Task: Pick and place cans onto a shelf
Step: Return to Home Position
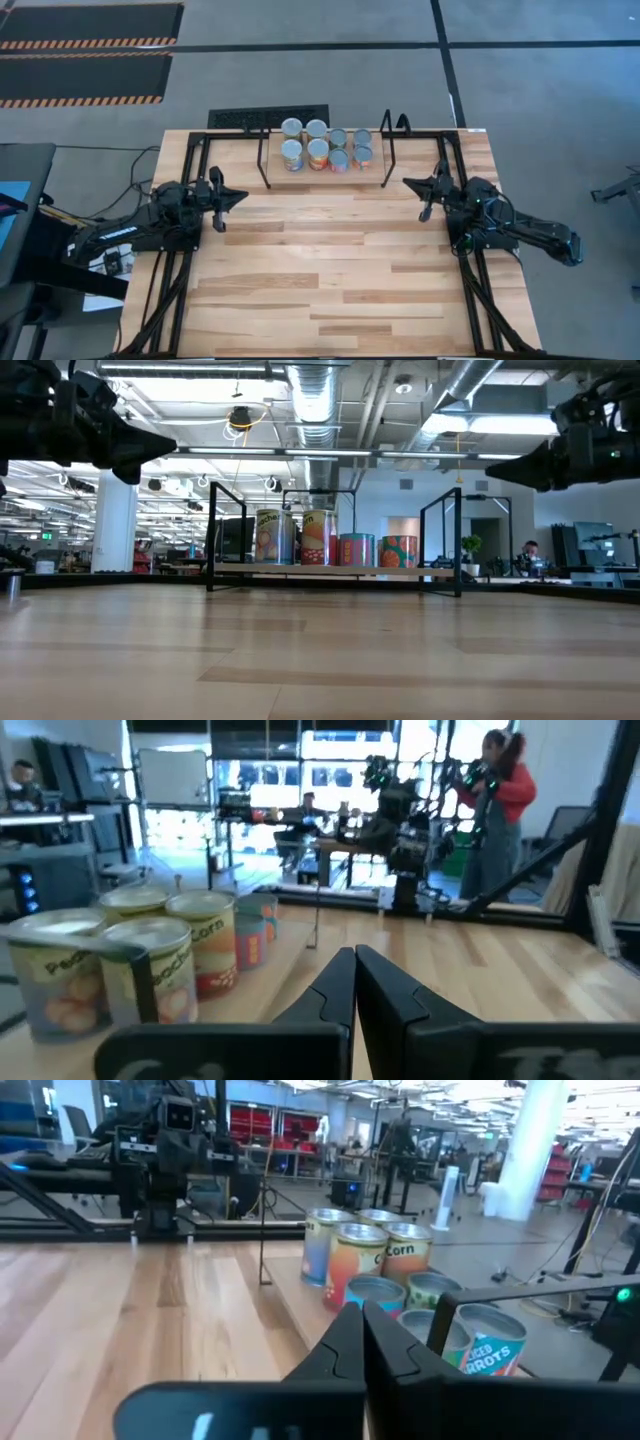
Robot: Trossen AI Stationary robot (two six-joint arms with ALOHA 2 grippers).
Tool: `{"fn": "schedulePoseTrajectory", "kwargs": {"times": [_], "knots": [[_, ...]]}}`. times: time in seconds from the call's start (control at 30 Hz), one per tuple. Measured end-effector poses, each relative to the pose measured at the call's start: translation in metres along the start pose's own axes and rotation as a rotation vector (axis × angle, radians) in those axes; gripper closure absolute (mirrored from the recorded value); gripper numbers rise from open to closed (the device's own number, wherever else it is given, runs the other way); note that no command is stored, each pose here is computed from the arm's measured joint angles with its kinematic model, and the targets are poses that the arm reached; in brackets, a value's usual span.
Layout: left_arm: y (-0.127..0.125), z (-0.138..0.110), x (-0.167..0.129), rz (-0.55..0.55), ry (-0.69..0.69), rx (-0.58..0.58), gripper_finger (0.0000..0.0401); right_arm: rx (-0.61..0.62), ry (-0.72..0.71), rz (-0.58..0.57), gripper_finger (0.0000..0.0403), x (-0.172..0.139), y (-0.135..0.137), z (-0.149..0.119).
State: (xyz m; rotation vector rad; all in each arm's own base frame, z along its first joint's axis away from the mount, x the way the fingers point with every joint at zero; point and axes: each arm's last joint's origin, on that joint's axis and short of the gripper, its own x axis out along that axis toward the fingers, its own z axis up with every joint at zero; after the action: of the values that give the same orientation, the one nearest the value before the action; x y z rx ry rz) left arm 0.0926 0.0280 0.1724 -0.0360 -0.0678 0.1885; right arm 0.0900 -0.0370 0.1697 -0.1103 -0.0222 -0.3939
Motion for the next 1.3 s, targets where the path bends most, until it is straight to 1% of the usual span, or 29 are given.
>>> {"fn": "schedulePoseTrajectory", "kwargs": {"times": [0.13,0.23,0.37,0.5,0.73,1.3], "knots": [[-0.0002,-0.0005,0.0003,-0.007,0.006,-0.012,0.0401,0.010,0.008,-0.015,0.0397,0.0000,-0.0009,-0.0009],[0.0002,-0.0004,0.0003,0.004,0.003,-0.013,0.0401,0.008,0.010,-0.018,0.0389,0.0000,-0.0010,-0.0010],[0.0009,-0.0008,0.0003,0.030,0.004,-0.036,0.0401,-0.033,0.017,-0.021,0.0371,0.0000,-0.0010,-0.0017],[0.0016,-0.0013,0.0003,0.054,0.006,-0.062,0.0401,-0.111,0.024,-0.022,0.0361,0.0003,-0.0010,-0.0023],[0.0018,-0.0017,0.0003,0.057,0.007,-0.055,0.0401,-0.074,0.028,-0.023,0.0360,0.0003,-0.0010,-0.0028],[0.0018,-0.0021,0.0004,0.058,0.009,-0.052,0.0401,-0.071,0.031,-0.023,0.0359,0.0003,-0.0010,-0.0033]]}}
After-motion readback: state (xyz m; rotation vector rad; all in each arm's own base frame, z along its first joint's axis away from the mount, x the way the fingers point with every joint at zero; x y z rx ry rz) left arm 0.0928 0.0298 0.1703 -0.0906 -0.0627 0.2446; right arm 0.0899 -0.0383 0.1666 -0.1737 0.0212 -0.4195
